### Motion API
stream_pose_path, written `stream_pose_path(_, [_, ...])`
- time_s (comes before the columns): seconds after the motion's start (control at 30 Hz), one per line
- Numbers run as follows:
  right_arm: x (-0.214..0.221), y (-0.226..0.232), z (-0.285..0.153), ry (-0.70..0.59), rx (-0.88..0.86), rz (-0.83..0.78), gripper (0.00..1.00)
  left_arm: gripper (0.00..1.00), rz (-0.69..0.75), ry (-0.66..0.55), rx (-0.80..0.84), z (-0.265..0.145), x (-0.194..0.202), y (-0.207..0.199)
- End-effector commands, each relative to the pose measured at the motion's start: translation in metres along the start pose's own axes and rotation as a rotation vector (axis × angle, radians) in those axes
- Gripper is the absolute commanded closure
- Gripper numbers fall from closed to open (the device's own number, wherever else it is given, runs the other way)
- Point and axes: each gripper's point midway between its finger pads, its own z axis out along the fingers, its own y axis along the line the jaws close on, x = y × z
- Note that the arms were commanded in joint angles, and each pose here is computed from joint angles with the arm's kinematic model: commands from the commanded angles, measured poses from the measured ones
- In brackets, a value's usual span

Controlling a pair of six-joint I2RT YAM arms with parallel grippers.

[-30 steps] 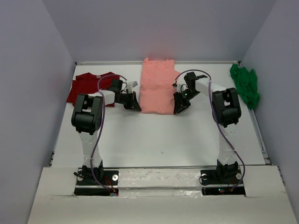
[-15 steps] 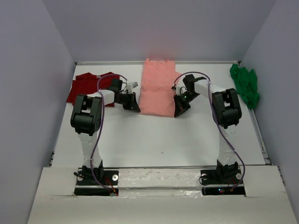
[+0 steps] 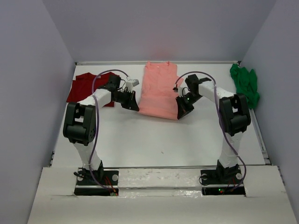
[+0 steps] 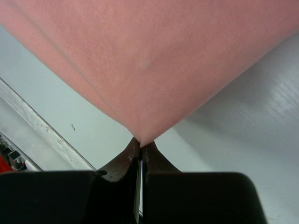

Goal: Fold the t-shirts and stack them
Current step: Fold the tshirt

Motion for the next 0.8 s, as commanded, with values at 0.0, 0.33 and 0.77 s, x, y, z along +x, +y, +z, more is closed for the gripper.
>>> stream_pose_path(0.0, [0.011,0.015,-0.032,0.002,0.029,-0.044,1.00,1.00,0.034,0.017,0.018,-0.020,0.009,-0.015])
stream_pose_path(0.33, [0.030,0.041,-0.065,0.015,0.004,-0.107,1.00,1.00,0.100,0.080,0.144,-0.037,0.023,-0.046])
stream_pose_path(0.77, [0.055,0.070,-0.099,0.035,-0.047,-0.221,1.00,1.00,0.272,0.094,0.324,-0.078,0.029,-0.107])
